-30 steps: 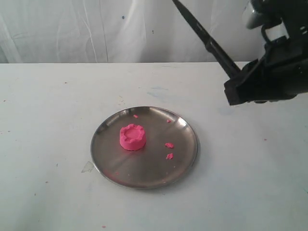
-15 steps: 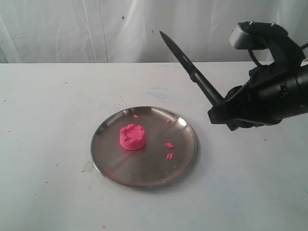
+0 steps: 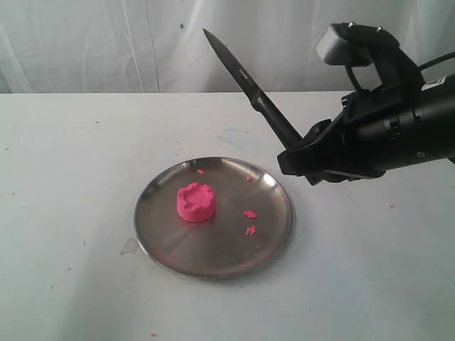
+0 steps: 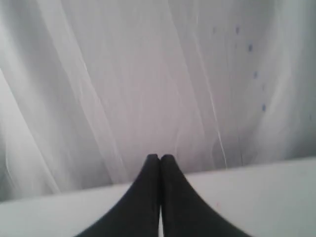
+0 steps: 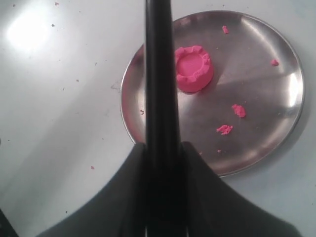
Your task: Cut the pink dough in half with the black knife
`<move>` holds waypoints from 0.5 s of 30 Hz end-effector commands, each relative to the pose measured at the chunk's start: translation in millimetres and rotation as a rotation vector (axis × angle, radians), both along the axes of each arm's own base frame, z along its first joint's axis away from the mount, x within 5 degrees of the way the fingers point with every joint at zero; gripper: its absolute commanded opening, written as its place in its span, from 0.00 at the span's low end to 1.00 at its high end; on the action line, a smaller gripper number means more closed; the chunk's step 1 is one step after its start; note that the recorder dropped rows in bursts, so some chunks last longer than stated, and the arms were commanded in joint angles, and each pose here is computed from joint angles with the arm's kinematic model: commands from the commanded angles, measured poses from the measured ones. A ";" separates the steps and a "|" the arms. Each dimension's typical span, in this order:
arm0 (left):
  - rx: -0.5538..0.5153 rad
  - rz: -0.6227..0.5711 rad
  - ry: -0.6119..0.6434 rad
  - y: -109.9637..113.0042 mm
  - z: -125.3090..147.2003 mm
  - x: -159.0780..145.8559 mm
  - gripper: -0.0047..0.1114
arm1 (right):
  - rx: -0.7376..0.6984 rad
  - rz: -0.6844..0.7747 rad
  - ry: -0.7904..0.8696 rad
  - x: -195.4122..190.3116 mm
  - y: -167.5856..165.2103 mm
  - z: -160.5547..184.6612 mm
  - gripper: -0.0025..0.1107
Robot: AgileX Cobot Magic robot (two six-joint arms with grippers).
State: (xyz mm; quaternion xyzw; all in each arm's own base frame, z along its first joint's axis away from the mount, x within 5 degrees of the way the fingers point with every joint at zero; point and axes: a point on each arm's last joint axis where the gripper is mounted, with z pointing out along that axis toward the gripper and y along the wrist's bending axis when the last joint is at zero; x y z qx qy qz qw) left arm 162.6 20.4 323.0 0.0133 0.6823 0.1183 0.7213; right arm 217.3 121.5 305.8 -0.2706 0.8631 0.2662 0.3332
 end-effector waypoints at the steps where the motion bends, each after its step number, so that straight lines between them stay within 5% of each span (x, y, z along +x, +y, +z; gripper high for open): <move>1: -0.123 -0.003 0.179 4.1 -48.9 55.3 0.04 | -0.039 0.022 -0.030 0.2 -1.3 -1.8 0.02; 5: -0.460 -0.004 0.347 -2.4 -98.0 83.0 0.04 | -0.101 0.044 -0.044 -0.1 -4.2 -4.7 0.02; 7: -0.521 -0.076 0.409 -14.8 -111.0 88.9 0.04 | -0.117 0.053 -0.043 -0.6 -4.9 -5.6 0.02; 9: -0.284 -0.419 0.471 -52.4 -118.0 91.1 0.04 | -0.120 0.060 -0.035 -1.5 -4.8 -6.1 0.02; 10: -0.032 -0.728 0.457 -85.8 -116.0 88.6 0.04 | -0.120 0.060 -0.035 -1.5 -4.8 -6.1 0.02; 11: 0.037 -0.805 0.457 -97.2 -113.8 90.0 0.04 | -0.120 0.060 -0.035 -1.5 -4.8 -6.1 0.02; 13: 0.195 -0.769 0.586 -116.5 -115.5 97.7 0.04 | -0.120 0.058 -0.039 -1.1 -4.9 -6.0 0.02; 15: 0.346 -0.279 0.846 -103.1 -113.0 113.8 0.04 | -0.121 0.055 -0.037 0.0 -4.7 -7.0 0.02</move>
